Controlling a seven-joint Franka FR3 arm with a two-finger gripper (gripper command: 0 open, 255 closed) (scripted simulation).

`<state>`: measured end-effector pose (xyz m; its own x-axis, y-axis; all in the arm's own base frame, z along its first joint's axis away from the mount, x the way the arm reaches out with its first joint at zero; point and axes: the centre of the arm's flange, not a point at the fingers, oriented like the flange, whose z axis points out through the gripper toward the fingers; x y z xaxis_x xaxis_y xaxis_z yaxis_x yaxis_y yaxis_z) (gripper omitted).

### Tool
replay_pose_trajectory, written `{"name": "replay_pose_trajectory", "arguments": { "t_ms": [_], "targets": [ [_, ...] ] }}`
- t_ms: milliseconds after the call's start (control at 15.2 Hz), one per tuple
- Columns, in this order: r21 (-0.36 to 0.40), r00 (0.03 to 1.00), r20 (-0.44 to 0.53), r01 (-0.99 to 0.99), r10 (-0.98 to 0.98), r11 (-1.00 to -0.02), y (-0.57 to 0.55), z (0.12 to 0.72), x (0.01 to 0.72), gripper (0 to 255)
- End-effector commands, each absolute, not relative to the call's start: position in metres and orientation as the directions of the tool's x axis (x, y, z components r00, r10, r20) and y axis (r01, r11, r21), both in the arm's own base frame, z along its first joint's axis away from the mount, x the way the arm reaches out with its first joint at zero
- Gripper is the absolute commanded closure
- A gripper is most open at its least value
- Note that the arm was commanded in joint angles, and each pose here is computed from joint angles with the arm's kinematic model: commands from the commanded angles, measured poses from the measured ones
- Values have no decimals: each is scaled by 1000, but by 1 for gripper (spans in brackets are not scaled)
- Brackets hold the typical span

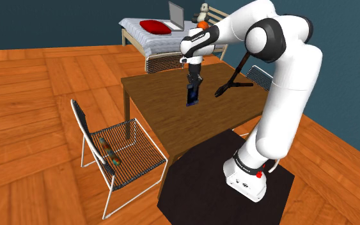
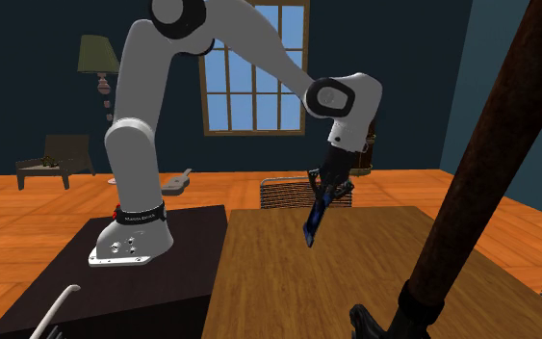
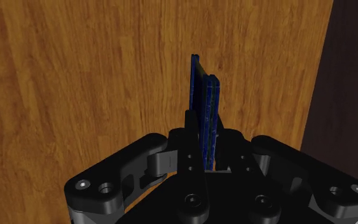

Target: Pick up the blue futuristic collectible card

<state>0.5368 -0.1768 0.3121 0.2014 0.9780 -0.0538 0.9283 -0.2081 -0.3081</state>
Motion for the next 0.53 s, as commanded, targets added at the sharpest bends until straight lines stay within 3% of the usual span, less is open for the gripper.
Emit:
{"name": "replay_pose_trajectory", "arguments": {
  "t_ms": [0,462],
  "targets": [
    [-308,201,-54,928,978,-208,-176,323,538,255],
    [-308,201,-54,928,978,-208,-176,350,538,255]
  ]
}}
